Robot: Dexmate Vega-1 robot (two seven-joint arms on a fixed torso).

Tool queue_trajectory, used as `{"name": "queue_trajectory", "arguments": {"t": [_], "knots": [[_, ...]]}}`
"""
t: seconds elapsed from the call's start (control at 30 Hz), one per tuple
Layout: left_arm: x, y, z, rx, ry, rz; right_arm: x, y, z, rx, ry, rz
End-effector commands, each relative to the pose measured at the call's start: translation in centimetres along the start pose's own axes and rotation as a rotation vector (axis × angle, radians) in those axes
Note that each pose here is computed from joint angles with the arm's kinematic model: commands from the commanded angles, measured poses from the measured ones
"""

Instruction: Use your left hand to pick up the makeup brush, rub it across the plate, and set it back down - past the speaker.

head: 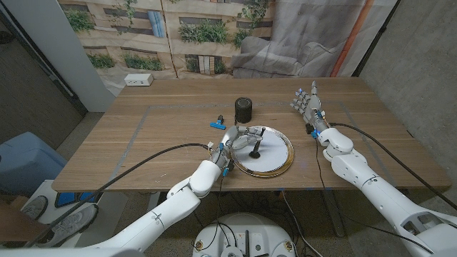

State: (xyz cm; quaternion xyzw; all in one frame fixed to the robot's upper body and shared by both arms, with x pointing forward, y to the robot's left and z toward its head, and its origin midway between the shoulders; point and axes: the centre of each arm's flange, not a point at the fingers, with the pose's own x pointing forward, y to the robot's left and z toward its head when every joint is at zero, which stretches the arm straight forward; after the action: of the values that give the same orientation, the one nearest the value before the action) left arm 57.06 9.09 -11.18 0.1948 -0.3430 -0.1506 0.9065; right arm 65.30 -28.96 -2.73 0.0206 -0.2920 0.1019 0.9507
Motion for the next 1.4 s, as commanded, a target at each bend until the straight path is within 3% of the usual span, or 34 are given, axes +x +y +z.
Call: {"name": "queue_trajectory", "arguments": {"t": [0.03,0.8,1.4], "knots": [[0.0,0.9,-0.1,0.02,-0.005,0.024,0.0,0.0,0.0,0.0,0.0,0.0],[0.4,1.9,-0.3,0.073,-0.038,0.043,0.0,0.0,0.0,0.0,0.0,0.0],[-0.9,-0.4,-0.4,0.053,-0.017,-0.032,0.0,0.0,0.0,0.0,0.0,0.0]]}}
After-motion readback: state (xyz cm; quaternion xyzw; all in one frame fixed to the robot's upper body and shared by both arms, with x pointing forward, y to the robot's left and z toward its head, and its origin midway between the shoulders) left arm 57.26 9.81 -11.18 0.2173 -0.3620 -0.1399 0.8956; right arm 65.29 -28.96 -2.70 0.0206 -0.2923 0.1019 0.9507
